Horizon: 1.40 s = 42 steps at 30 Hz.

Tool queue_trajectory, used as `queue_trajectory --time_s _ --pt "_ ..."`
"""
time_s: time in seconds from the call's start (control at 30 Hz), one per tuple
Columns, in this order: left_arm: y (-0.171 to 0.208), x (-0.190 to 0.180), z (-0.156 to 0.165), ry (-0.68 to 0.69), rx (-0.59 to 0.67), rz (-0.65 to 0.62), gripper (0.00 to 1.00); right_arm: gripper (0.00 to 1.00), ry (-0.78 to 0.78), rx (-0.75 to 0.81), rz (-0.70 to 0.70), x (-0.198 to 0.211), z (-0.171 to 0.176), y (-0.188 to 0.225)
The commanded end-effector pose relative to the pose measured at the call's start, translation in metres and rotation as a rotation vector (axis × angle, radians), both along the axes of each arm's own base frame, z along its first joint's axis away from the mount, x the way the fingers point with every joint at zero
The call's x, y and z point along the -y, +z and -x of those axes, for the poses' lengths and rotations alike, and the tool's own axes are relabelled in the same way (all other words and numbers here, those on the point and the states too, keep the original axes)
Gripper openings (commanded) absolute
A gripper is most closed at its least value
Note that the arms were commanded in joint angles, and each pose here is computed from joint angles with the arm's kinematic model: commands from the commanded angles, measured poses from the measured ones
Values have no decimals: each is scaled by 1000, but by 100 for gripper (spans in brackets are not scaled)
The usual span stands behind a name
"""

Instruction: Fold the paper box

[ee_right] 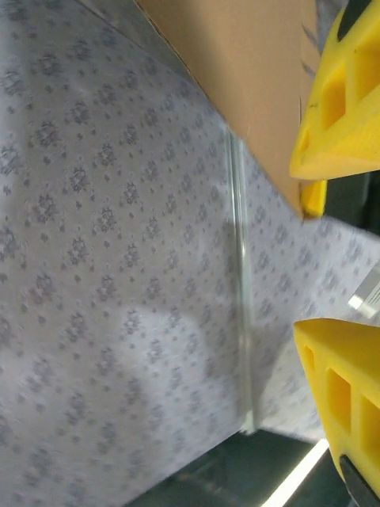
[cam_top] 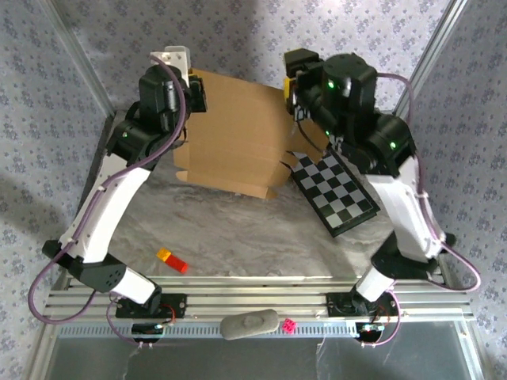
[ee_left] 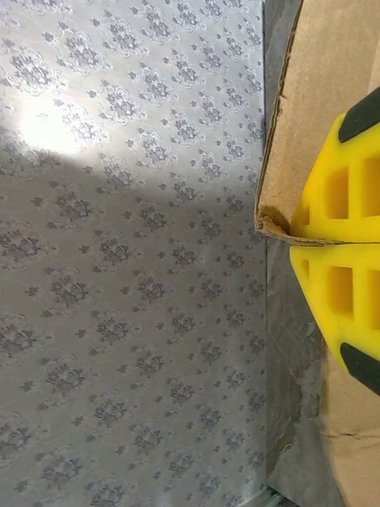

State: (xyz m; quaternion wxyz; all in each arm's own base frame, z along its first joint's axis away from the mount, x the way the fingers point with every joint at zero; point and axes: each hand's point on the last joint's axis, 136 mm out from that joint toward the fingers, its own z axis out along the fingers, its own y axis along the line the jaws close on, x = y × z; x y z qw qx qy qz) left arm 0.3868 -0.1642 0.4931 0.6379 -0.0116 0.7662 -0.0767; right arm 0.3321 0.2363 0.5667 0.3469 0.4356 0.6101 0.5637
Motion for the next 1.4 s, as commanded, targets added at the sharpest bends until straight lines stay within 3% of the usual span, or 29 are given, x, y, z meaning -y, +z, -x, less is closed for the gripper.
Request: queue_trajectory --time_s 0.0,0.2,0.4,0.63,1.03,1.13,1.37 --pt "37 -13 19 19 129 115 0 51 33 -273 -172 -25 -9 -49" --pt "29 -15 24 10 151 140 0 51 90 -471 -279 -64 -18 -90" --pt "22 -13 28 -15 173 153 0 62 69 -486 -279 -67 -35 -103" --pt "12 -13 30 -20 168 142 0 65 68 -399 -260 -66 -36 -84" --pt "10 3 43 -99 227 88 0 65 60 -509 -202 -68 -44 -121" --pt "2 5 48 -117 245 76 0 60 56 -520 -188 -66 -44 -126" --pt "-5 7 52 -140 256 73 0 36 57 -545 -159 -64 -42 -136"
